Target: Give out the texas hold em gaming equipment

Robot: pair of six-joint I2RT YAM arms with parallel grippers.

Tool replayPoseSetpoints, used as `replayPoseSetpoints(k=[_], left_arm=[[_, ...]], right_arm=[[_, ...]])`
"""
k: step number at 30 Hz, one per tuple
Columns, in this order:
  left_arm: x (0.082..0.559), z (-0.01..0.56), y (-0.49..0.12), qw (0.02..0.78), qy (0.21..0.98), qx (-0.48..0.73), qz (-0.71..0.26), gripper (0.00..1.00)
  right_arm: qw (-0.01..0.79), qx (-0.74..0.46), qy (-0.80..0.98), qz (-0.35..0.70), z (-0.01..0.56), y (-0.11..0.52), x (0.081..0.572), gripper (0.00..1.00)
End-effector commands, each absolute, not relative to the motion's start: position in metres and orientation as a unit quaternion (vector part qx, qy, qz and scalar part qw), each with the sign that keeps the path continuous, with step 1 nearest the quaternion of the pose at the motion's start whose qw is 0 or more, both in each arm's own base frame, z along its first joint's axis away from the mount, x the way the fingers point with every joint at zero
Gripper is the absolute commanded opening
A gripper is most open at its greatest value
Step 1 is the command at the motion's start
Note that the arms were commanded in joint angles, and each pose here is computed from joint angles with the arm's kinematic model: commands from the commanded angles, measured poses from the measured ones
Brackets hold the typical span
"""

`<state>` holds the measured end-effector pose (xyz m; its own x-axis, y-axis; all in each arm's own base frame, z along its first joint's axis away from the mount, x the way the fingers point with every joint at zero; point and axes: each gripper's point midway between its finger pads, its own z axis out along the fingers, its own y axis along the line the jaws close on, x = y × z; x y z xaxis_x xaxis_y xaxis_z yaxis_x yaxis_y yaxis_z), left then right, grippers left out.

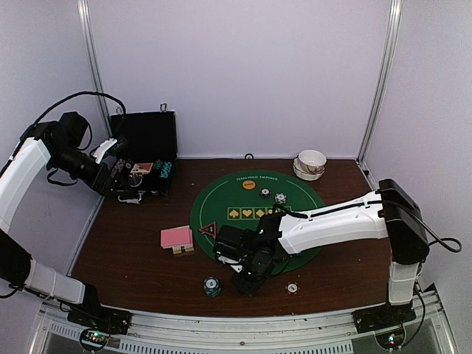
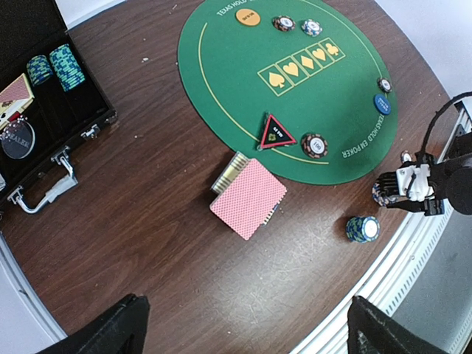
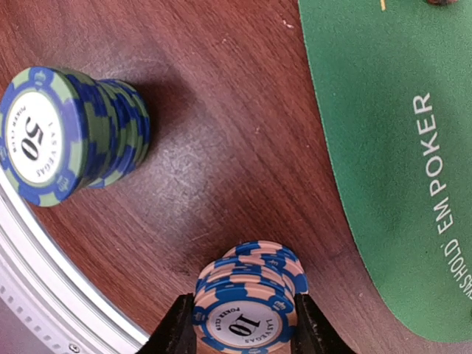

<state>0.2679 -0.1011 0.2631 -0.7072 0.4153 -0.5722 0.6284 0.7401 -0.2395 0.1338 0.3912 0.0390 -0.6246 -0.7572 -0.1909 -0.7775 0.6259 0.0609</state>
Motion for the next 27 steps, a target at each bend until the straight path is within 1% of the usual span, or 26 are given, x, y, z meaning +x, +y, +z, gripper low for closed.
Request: replayPoseSetpoints(k=[1, 6, 9, 14, 17, 19, 24, 27], left_arm=[[0.265, 0.271, -0.102, 0.262, 0.893, 0.301, -0.207, 0.98], [0.267, 0.274, -0.103, 0.265, 0.891, 0.301, -0.212, 0.98], [0.267, 0.273, -0.104, 0.263, 0.892, 0.3, -0.214, 0.97], [0.267, 0.273, -0.104, 0.264, 0.892, 0.3, -0.213, 0.98], [0.268, 0.275, -0.104, 0.265, 0.892, 0.299, -0.213, 0.98], [0.269, 0.276, -0.104, 0.266, 0.892, 0.297, -0.214, 0.98], [0.27, 0.278, -0.105, 0.266, 0.892, 0.293, -0.217, 0.98], [0.27, 0.28, -0.105, 0.268, 0.892, 0.294, -0.216, 0.98]], right_arm=[[0.094, -0.423, 0.898, 0.069, 0.052, 0.392, 0.14, 0.2], [0.1, -0.424, 0.898, 0.061, 0.061, 0.39, 0.143, 0.09], [0.106, -0.422, 0.898, 0.056, 0.069, 0.388, 0.147, 0.05], [0.125, -0.418, 0.898, 0.058, 0.094, 0.388, 0.155, 0.05], [0.147, -0.408, 0.899, 0.066, 0.115, 0.388, 0.17, 0.05], [0.158, -0.39, 0.904, 0.072, 0.124, 0.387, 0.189, 0.05], [0.168, -0.363, 0.914, 0.067, 0.123, 0.386, 0.231, 0.05], [0.163, -0.357, 0.917, 0.065, 0.113, 0.391, 0.247, 0.05]])
